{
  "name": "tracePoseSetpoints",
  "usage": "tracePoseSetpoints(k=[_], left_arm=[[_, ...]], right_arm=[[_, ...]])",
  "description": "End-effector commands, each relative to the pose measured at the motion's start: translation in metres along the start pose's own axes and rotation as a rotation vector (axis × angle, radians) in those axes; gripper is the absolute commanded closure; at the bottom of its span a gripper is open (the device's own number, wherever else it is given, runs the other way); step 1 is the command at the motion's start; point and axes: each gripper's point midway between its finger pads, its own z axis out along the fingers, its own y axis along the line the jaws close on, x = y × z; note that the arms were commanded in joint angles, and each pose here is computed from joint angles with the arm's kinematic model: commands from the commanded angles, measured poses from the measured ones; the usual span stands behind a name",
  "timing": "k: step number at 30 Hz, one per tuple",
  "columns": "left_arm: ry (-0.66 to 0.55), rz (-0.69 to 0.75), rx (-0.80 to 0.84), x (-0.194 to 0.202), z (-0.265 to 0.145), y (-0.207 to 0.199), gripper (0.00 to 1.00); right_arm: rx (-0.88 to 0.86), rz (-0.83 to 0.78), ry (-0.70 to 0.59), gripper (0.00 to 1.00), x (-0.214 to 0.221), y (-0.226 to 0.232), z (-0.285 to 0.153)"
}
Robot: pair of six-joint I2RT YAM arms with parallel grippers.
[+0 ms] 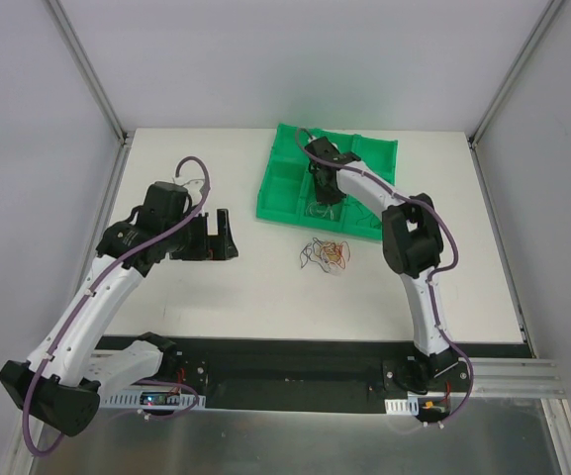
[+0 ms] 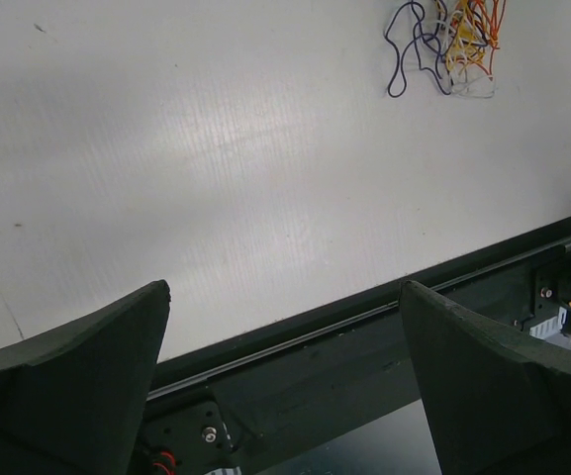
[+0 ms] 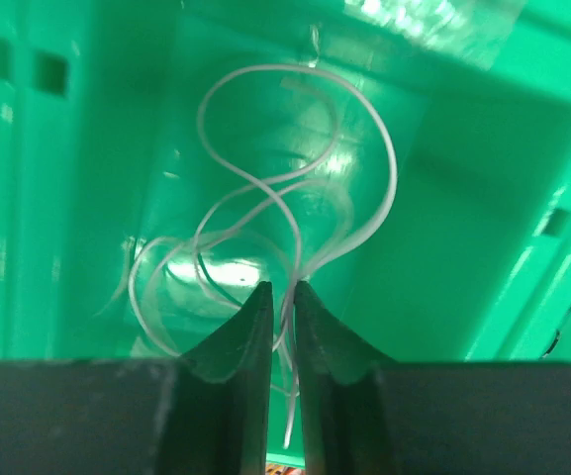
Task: Untangle the cables
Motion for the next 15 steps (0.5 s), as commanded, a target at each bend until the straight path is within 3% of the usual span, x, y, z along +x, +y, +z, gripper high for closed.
tracePoseSetpoints(k=[1,5,8,15], left_arm=[[-0.006,-0.024,0.048,-0.005,-0.007,-0.013,0.01],[0.018,-0.049,0.056,-0.010,0.004,-0.017,0.01],[0.070,-0.067,0.100,-0.013,0.014,-0.028,0.01],[0.196,-0.118,0.200,-0.012,0.055,-0.046,0.23]], right_arm=[[-0.038,0.032,-0.055,0.75,-0.015,0.000,-0.035],[-0.017,0.014,-0.068,0.54,-0.029,-0.013,-0.065],[-0.054,-0.003,-0.113,0.45,-0.040,-0.016,-0.097],[-0.207,0.008,-0.063,0.32,0.016,-0.014,-0.138]])
